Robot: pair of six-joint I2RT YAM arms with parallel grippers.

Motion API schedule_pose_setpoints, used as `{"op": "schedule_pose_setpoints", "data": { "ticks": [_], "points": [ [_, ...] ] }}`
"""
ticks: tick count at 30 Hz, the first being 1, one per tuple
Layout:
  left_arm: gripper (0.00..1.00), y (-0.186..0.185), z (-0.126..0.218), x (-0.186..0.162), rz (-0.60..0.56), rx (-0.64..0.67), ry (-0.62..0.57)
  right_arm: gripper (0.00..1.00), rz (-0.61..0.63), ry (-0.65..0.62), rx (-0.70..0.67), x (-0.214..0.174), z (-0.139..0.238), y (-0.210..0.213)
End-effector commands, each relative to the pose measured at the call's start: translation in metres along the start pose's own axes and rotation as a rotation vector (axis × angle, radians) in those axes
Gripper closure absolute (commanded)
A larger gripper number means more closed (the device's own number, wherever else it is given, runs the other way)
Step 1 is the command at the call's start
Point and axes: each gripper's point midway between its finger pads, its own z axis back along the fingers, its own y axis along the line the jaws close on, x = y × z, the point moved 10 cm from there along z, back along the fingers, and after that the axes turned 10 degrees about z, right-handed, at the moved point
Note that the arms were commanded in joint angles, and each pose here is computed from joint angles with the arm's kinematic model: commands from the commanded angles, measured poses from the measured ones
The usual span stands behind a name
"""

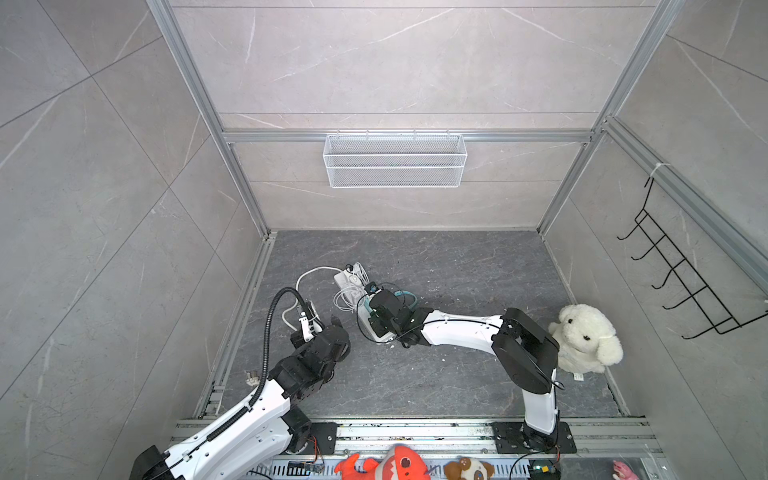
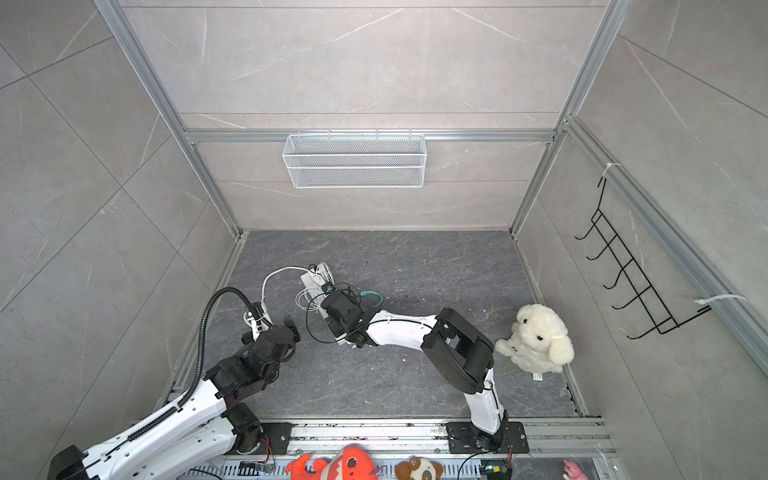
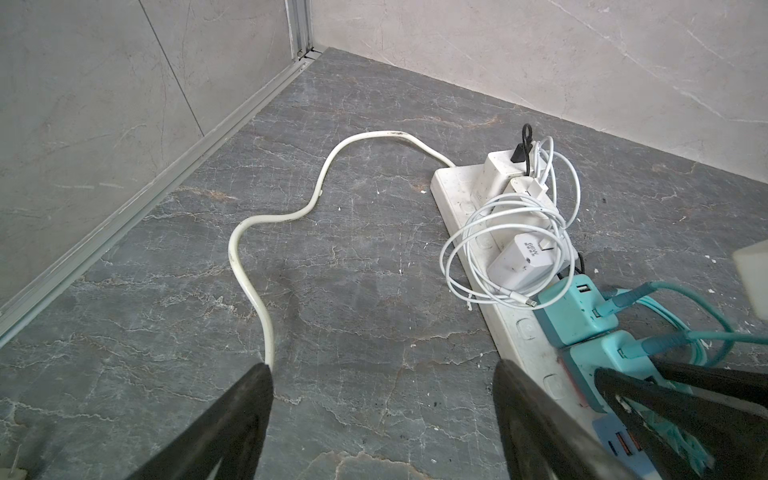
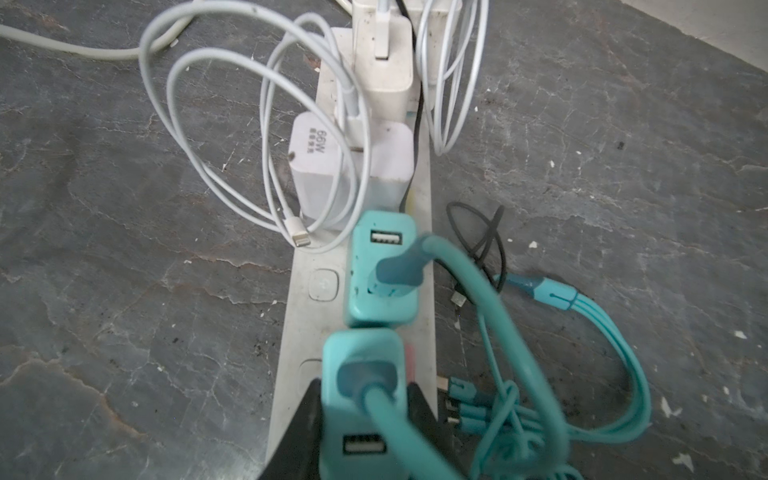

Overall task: Insert the plug
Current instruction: 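Push the teal charger down into the socket with the right gripper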

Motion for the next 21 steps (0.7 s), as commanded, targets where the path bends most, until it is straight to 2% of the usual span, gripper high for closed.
{"op": "schedule_pose_setpoints", "data": {
  "ticks": [1,8,13,21],
  "points": [
    [0.15,-0.001,0.001,0.005,0.014,-0.004,-0.031,1.00,0.021,0.140,-0.008,-0.036,-0.015,0.006],
    [0.15,0.004,0.006,0.010,0.031,-0.019,-0.053,1.00,0.022,0.198,-0.013,-0.048,-0.021,0.008],
    [0.15,0.005,0.009,0.013,0.029,-0.017,-0.060,1.00,0.030,0.284,-0.007,-0.058,-0.032,0.011],
    [0.15,0.011,0.015,0.018,0.042,-0.019,-0.088,1.00,0.001,0.332,0.004,-0.080,-0.040,0.015]
  ]
}}
